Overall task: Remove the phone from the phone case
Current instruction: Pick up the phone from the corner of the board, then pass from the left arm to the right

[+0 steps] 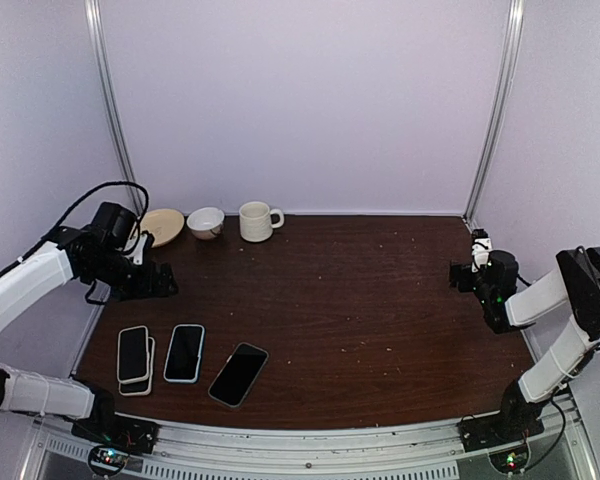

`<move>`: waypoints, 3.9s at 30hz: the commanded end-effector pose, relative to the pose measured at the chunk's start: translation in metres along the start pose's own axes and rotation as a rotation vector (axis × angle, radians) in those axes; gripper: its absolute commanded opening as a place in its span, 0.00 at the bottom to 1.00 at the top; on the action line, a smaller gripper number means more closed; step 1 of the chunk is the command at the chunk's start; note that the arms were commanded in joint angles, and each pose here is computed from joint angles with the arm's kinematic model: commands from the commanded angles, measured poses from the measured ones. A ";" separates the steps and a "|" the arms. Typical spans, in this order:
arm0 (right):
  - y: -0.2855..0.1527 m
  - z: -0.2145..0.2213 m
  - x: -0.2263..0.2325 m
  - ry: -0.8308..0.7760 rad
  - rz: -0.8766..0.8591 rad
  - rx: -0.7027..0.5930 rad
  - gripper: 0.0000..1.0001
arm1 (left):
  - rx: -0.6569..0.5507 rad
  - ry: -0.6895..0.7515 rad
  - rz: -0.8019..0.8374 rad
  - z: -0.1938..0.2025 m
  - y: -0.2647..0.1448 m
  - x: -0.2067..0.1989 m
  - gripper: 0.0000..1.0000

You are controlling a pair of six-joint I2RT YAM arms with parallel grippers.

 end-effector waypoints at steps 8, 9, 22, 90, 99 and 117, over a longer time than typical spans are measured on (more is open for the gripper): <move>0.003 -0.007 -0.003 0.022 0.004 -0.020 0.99 | 0.246 0.004 -0.174 0.063 0.035 -0.034 0.98; 0.003 -0.007 -0.003 0.022 0.005 -0.021 0.99 | 0.258 0.021 -0.195 0.067 0.040 -0.036 0.97; 0.002 -0.007 -0.003 0.020 0.006 -0.022 0.99 | 0.377 0.024 -0.254 0.097 0.084 -0.034 0.98; -0.153 -0.123 0.101 0.564 -0.786 0.542 1.00 | -0.132 0.783 0.536 0.045 0.044 -0.214 0.61; -0.171 -0.114 0.152 0.591 -0.968 0.667 0.99 | -0.122 0.858 0.615 0.053 0.053 -0.237 0.60; -0.168 -0.126 0.224 0.604 -1.071 0.709 0.76 | -0.089 0.947 0.636 0.075 0.054 -0.252 0.58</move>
Point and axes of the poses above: each gripper's point midway between its finger pads, its own y axis out along the fingers, its own x axis along the line the jaws close on, z = x × y, the point moved 10 cm from there along -y, back along the fingers, and after that the axes turned 4 degrees about -y, right-handed, at the moved point
